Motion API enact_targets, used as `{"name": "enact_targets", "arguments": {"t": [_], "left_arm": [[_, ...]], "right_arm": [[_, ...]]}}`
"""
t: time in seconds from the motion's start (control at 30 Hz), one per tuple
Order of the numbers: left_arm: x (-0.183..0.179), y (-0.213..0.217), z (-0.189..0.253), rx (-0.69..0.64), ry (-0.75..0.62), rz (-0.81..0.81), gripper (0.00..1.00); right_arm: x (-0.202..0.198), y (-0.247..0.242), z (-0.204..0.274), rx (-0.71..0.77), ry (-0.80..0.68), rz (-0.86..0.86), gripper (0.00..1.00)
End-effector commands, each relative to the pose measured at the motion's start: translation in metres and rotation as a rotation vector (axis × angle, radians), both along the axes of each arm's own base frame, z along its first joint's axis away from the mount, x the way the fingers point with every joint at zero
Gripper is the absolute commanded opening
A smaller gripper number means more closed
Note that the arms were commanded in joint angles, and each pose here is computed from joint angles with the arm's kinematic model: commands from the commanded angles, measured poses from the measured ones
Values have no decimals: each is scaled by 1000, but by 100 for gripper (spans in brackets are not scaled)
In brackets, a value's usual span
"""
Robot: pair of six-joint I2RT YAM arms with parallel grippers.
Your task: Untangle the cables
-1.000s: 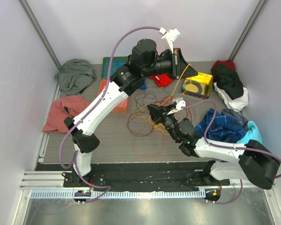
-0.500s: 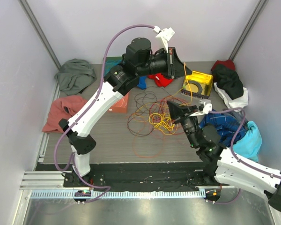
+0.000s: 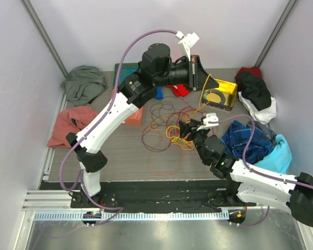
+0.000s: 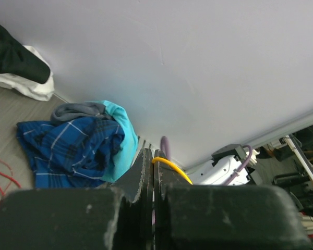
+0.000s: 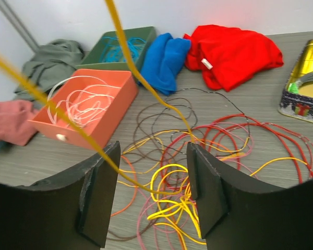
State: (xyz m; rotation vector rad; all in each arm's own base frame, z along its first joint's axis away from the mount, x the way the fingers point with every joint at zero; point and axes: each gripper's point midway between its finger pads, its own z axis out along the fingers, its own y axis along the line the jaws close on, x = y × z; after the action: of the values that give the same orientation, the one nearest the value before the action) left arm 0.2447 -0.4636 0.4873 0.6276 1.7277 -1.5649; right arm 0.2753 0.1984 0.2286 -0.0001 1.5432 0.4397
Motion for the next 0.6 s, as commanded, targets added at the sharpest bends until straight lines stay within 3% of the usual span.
{"name": "enact_targets", "arguments": {"t": [0.0, 0.43, 0.53, 0.57], "left_arm": [[-38, 15, 50, -111, -62, -87, 0], [-64, 26, 48, -99, -47, -138, 0], [-68, 26, 46, -95, -44, -147, 0], [-67, 26, 43, -89, -40, -145, 0]], "right_arm": [[15, -14, 24, 67, -83, -130, 63], [58, -41, 13, 82, -75, -262, 64], [67, -49, 20, 143, -97, -262, 55], [67, -45, 25, 163, -118, -234, 46]]}}
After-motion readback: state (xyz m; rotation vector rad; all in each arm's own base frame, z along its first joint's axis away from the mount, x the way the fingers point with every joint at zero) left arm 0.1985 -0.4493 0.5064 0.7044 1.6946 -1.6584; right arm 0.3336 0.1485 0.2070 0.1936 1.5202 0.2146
